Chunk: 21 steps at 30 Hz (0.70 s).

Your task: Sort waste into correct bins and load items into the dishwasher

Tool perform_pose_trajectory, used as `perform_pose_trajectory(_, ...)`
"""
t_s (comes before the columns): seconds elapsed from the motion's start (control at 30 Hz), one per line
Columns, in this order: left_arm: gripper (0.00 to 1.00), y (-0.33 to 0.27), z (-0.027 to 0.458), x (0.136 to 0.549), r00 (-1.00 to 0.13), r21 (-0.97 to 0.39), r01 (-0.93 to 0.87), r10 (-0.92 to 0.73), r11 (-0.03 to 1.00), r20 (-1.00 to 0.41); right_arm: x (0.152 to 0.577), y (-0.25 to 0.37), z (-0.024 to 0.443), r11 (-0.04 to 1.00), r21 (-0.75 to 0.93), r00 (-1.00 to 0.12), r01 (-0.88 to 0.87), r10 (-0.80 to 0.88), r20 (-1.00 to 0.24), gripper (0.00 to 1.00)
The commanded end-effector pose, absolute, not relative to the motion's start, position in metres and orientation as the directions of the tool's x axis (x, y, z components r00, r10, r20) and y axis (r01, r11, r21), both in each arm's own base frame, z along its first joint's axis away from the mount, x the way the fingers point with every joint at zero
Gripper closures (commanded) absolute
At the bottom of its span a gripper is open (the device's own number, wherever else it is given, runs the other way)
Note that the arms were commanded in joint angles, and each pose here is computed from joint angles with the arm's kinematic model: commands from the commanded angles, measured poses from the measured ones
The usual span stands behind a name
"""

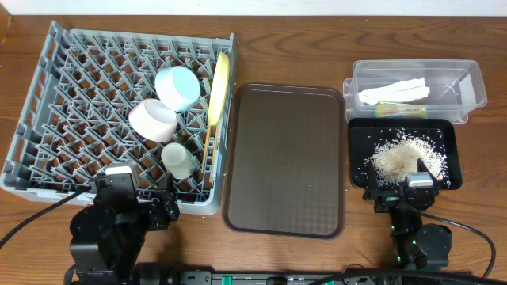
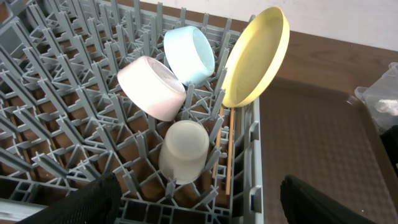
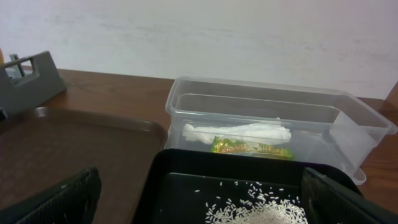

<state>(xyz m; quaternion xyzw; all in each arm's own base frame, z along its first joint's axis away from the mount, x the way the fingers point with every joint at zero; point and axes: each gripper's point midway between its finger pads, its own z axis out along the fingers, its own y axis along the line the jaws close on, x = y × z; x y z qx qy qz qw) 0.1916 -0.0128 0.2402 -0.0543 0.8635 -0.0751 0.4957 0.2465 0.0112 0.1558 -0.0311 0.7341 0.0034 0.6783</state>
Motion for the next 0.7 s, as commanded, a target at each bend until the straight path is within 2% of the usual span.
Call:
perform_pose_trajectory(0.0, 0.15, -0.014, 0.242, 0.191, -0.498, -0.175, -0.002, -0.153, 0.984, -0.853, 0.246, 0.01, 0.156, 0.998, -0.05, -0.076, -0.045, -0.053, -0.996, 0.01)
perform_pose_trajectory(0.23, 0.15, -0.012, 0.239, 0.19, -0.502, -0.158, -0.007, -0.14, 0.987, -0.853, 0.246, 0.01, 0.156, 0.998, -0.05, -0.075, -0.045, -0.053, -0.996, 0.01)
perform_pose_trajectory(0.37, 0.15, -0.009, 0.215, 0.194, -0.508, -0.138, -0.017, -0.127, 0.99, -0.852, 0.246, 0.01, 0.156, 0.998, -0.05, -0.075, -0.045, -0.053, -0.996, 0.01)
perform_pose_trajectory(0.47, 0.15, -0.009, 0.199, 0.201, -0.46, -0.139, -0.01, -0.128, 0.99, -0.879, 0.246, 0.01, 0.156, 0.998, -0.05, -0.076, -0.045, -0.053, -0.996, 0.01)
perform_pose_trajectory(0.67, 0.15, -0.009, 0.177, 0.22, -0.295, -0.158, 0.008, -0.149, 0.987, -0.944, 0.246, 0.01, 0.156, 0.998, -0.05, -0.076, -0.045, -0.053, -0.996, 0.01)
